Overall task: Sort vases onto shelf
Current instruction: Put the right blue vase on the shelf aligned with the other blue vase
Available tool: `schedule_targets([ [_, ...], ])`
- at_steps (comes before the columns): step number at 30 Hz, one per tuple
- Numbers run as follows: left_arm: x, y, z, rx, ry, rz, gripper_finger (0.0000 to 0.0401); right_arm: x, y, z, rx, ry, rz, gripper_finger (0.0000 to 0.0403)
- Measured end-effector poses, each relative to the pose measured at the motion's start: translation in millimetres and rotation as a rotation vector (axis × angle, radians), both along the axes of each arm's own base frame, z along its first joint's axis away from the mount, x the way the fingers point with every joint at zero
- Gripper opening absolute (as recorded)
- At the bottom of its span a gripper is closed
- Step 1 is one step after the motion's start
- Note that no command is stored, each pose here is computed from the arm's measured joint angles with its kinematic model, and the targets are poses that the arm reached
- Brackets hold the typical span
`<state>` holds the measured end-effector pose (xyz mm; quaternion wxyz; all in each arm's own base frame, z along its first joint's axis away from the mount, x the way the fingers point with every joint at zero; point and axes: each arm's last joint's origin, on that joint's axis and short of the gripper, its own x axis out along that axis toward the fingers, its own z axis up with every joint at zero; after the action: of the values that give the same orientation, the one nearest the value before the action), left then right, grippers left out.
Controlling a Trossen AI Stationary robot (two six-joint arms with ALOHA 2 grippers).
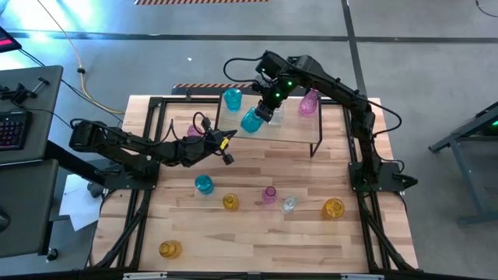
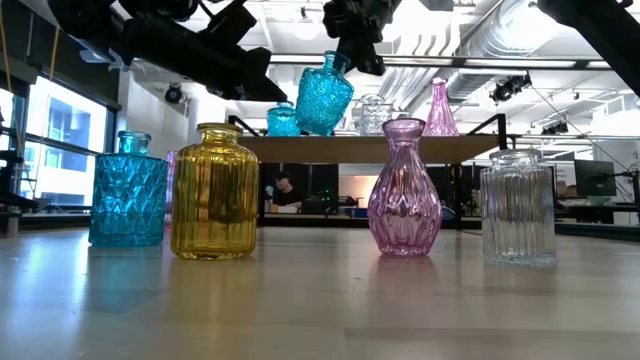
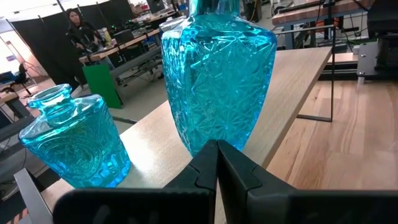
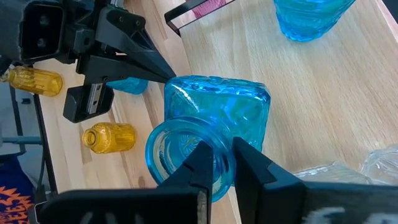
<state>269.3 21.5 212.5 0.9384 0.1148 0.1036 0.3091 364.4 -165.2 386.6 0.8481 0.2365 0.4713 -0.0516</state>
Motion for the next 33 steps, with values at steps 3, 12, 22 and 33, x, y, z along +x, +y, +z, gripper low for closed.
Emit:
schedule_targets([
  [3,0.0,0.0,0.0,0.000,0.000,0.000,0.0000,0.0,0.0,0.0,0.000,0.000,0.000,0.0021],
  [12,0.0,0.0,0.0,0.000,0.000,0.000,0.0000,-0.6,-1.2,0.0,0.002,-0.002,0.000,0.0021],
  [22,0.0,0.1,0.0,0.000,0.000,0.000,0.0000,-0.4,-3.1,0.3,-0.017,-0.004,-0.013,0.0021],
  [33,3.3,10.2,5.4,-0.065,-0.056,-0.054,0.0000,-1.3,-2.6,-0.7,-0.091,-0.003,0.093,0.0021],
])
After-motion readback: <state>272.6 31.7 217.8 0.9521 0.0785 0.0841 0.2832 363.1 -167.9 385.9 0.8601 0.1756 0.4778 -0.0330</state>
